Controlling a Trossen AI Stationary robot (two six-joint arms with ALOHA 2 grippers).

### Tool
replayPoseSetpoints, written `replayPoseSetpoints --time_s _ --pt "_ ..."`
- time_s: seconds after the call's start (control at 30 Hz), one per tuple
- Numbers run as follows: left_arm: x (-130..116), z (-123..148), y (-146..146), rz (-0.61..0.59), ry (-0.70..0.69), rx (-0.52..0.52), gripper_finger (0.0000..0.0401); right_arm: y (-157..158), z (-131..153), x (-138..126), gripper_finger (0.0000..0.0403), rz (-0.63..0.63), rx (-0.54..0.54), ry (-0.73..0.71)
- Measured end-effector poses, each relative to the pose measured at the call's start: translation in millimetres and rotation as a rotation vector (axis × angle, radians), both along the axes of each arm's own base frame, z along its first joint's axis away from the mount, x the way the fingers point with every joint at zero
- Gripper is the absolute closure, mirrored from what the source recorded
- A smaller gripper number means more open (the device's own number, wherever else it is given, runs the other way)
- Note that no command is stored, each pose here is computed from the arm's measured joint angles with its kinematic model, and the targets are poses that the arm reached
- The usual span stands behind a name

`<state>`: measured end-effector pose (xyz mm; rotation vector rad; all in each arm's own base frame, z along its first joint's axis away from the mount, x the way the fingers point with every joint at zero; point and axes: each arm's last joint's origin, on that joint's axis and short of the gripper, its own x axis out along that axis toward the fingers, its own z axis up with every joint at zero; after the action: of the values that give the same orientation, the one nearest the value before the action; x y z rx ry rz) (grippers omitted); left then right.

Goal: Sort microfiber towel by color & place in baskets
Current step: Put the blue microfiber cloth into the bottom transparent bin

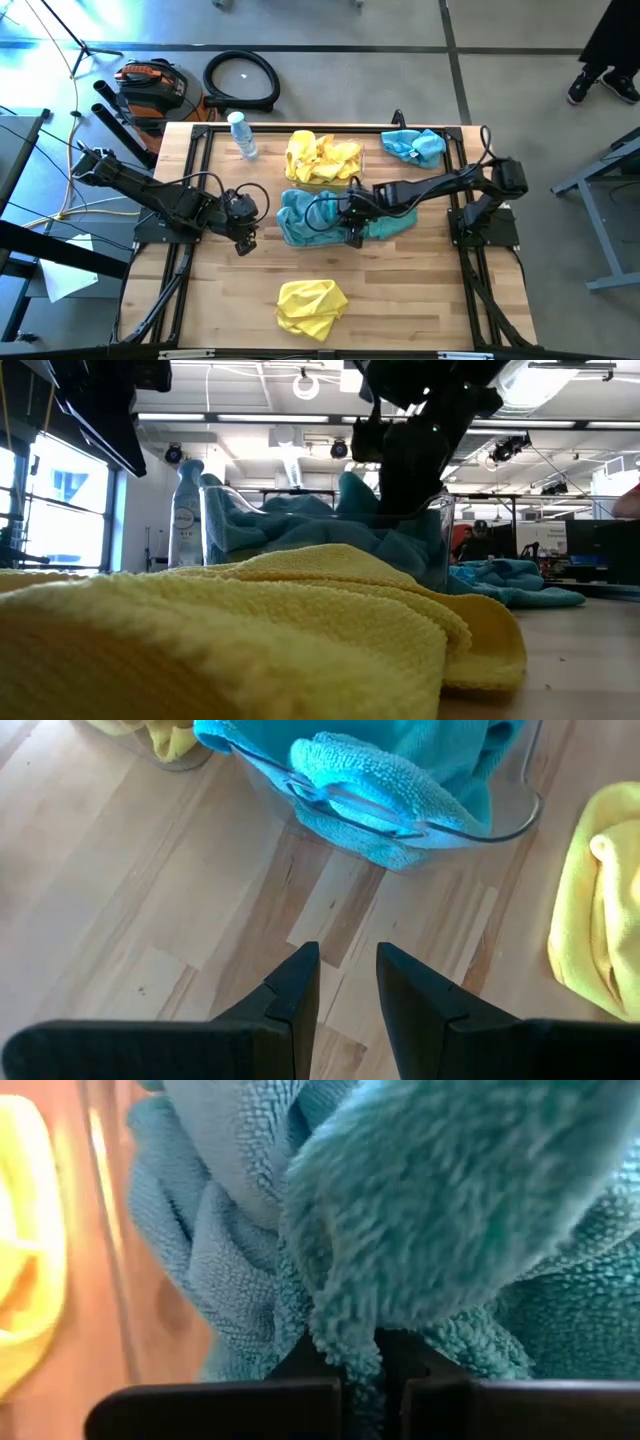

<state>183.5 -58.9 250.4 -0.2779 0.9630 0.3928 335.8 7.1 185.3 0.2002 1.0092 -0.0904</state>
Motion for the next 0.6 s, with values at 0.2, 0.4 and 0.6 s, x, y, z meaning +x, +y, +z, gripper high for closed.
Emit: replayPoseSetpoints --time_s 0.2,0.4,0.6 --pt "0.0 0.0 0.0 -0.001 0.001 -0.002 0.031 -0.6 -11.3 4.1 0.0402 0.007 -0.016 0.031" --pt "0.0 0.0 0.0 -0.001 0.001 -0.002 0.031 -0.7 -16.2 6.9 0.0376 0.002 -0.021 0.029" --pt "0.0 0.0 0.0 -0.001 0.001 -0.002 0.031 0.1 -15.7 7.4 0.0327 -0.064 0.037 0.02"
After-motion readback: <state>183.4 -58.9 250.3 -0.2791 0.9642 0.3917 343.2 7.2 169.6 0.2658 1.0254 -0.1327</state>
